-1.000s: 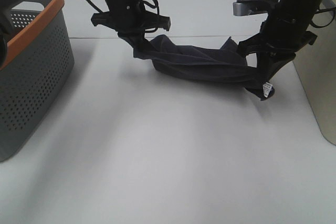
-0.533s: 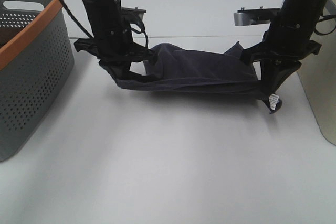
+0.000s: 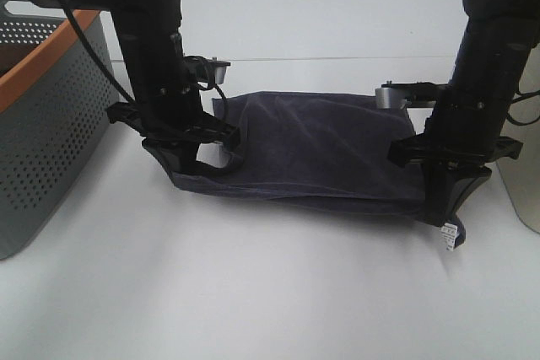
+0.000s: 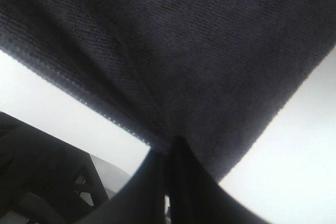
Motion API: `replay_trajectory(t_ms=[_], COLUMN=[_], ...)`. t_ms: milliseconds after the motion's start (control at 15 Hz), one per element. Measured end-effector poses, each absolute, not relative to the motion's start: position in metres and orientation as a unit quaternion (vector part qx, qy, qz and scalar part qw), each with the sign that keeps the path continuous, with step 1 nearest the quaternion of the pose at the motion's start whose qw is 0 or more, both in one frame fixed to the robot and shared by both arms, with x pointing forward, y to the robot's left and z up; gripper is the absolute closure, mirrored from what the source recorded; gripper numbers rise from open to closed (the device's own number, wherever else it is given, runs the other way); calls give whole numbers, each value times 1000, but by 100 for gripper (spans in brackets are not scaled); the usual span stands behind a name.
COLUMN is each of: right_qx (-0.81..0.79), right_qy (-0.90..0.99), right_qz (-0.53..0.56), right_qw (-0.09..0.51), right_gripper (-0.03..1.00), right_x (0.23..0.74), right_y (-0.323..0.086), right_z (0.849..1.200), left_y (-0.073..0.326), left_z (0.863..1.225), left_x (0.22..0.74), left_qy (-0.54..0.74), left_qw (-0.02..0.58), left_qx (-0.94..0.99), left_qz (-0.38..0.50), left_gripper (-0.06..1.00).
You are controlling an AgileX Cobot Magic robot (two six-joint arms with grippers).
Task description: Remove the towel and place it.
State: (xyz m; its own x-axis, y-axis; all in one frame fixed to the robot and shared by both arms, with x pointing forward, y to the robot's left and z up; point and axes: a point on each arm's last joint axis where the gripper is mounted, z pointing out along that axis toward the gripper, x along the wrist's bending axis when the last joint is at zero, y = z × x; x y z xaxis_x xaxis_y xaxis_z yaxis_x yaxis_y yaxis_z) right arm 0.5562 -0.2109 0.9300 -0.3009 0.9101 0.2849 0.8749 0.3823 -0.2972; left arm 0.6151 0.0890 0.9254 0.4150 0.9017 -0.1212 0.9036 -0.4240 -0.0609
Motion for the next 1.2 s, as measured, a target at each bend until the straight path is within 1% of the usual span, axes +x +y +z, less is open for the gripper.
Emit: replay_trajectory(t_ms=[467,600,733,1000,1067,1133,1200], right_qx=[-559,-556,-558,-559,-559,-559,-561], right_qy=[-801,-801,-797,-791,-791,-791,-789], right_qz=[36,36,41,50,50,50,56], right_qw=[214,216,227,244,244,244,243], right_gripper=[97,97,97,96,90,90,69], right_x=[555,554,555,555,555,555,555], right_y=[-209,-209,-208,-207,-207,-207,-209], right_z=[928,928,921,911,911,911,911], left_y=[91,91,92,92,93,93,95], left_z=[925,919,908,903,903,903,903], left_x=[615,616,615,615,615,615,616], left_qy=[533,532,532,533,532,532,534], left_qw=[0,-9,-22,-28,-29,-29,-31], left_qx=[844,844,843,843,843,843,842], left_qz=[-61,-62,-69,-72,-71,-71,-71], left_gripper=[94,94,94,94,94,94,82])
